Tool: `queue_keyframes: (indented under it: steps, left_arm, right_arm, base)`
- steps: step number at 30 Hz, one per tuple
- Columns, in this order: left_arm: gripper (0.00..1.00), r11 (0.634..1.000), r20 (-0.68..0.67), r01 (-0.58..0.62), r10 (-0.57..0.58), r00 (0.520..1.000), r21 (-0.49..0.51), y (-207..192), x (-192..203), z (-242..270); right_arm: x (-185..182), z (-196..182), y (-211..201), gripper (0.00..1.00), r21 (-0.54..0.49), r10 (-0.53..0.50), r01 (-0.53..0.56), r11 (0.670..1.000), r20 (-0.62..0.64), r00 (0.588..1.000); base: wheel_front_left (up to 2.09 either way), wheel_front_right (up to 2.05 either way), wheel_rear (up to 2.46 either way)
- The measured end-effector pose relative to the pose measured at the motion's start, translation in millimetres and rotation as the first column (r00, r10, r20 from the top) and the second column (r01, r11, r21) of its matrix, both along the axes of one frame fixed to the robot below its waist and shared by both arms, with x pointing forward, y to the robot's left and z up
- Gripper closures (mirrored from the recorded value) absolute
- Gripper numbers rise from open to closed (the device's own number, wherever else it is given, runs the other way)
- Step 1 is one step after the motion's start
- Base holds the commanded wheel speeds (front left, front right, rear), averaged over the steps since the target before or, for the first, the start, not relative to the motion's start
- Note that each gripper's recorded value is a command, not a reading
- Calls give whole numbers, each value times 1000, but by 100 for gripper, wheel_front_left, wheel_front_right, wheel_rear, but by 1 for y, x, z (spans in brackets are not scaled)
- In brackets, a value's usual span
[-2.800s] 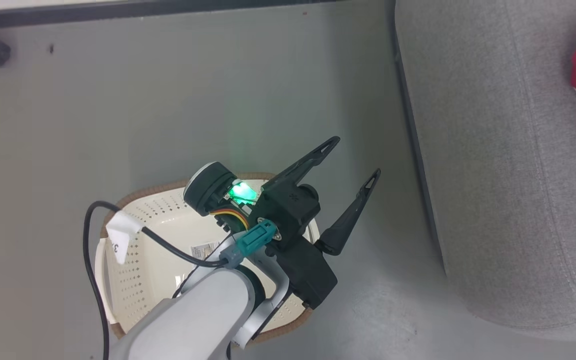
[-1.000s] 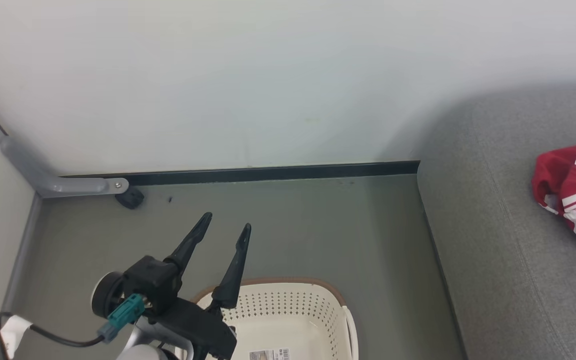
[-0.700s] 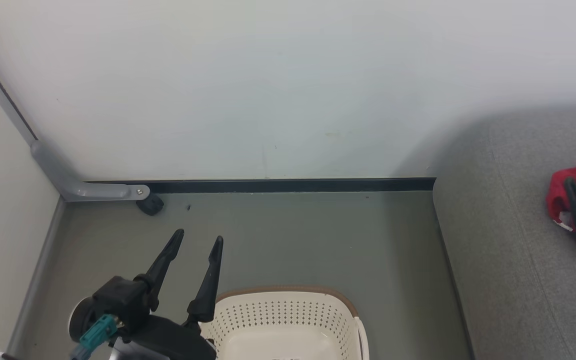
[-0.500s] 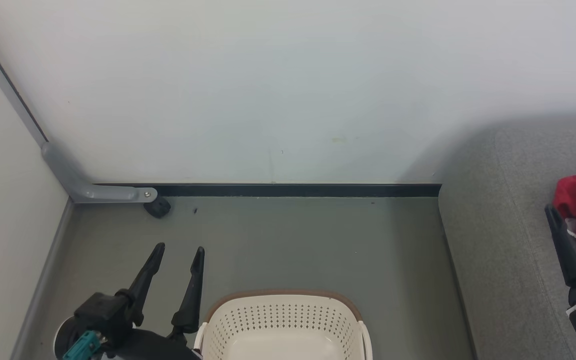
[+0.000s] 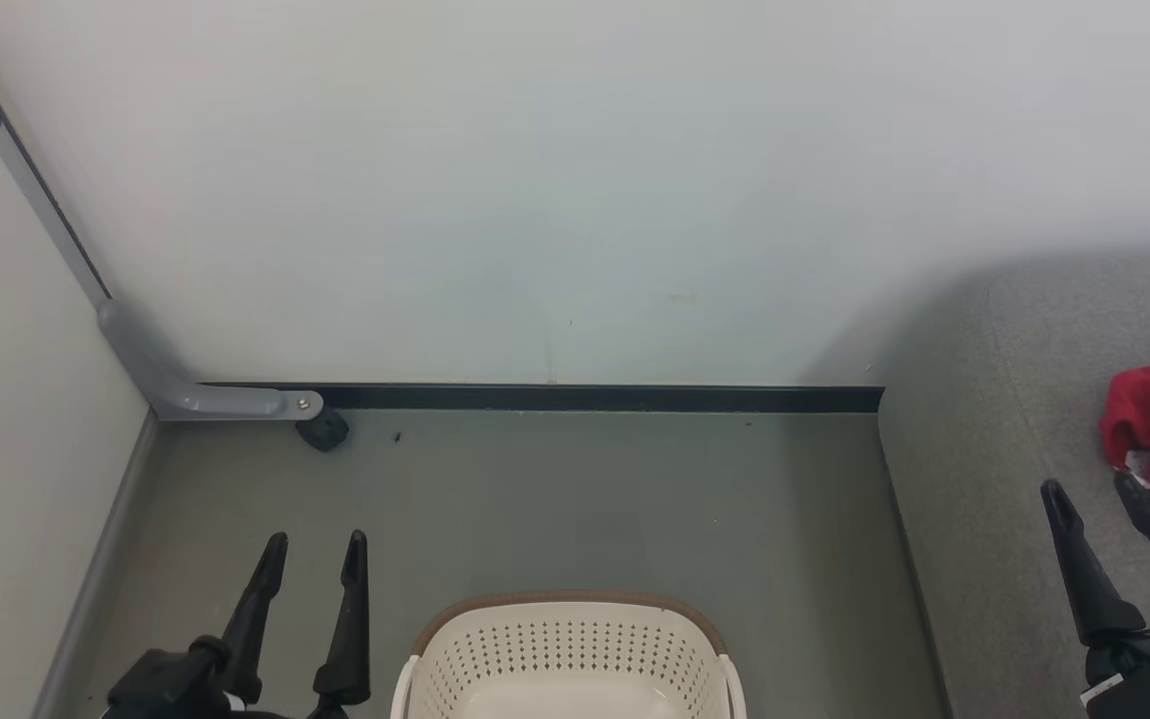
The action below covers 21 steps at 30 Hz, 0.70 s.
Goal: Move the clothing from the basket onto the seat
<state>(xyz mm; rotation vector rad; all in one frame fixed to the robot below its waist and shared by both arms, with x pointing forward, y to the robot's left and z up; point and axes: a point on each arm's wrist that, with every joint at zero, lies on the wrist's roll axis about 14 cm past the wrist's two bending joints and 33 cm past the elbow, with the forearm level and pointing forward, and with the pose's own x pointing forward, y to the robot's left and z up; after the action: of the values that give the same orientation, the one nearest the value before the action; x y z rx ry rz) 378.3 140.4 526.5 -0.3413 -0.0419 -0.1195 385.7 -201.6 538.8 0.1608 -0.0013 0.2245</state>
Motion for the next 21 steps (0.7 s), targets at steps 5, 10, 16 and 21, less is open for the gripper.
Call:
queue_keyframes:
  steps: [5, 10, 16, 21]
  left_arm:
    - [0, 1000, 13, -8, 8, 1000, 3, 0, 0, 2]
    - [0, 1000, -2, -13, 13, 1000, 7, 0, -4, -4]
    - [0, 1000, 4, -13, 13, 1000, 16, -2, -4, -3]
    - [0, 1000, 7, -14, 14, 1000, 17, -4, -4, -2]
  right_arm:
    - [-3, -2, -4, 0, -7, -23, 23, 1000, 8, 1000]
    - [-5, -5, -14, 0, -13, -60, 60, 998, 5, 998]
    - [-6, -6, -9, 0, -6, -68, 69, 998, 15, 998]
    - [-6, -6, -8, 0, -4, -80, 80, 997, 25, 996]
  base:
    - [0, 0, 0]
    - [0, 0, 0]
    - [0, 0, 0]
    - [0, 0, 0]
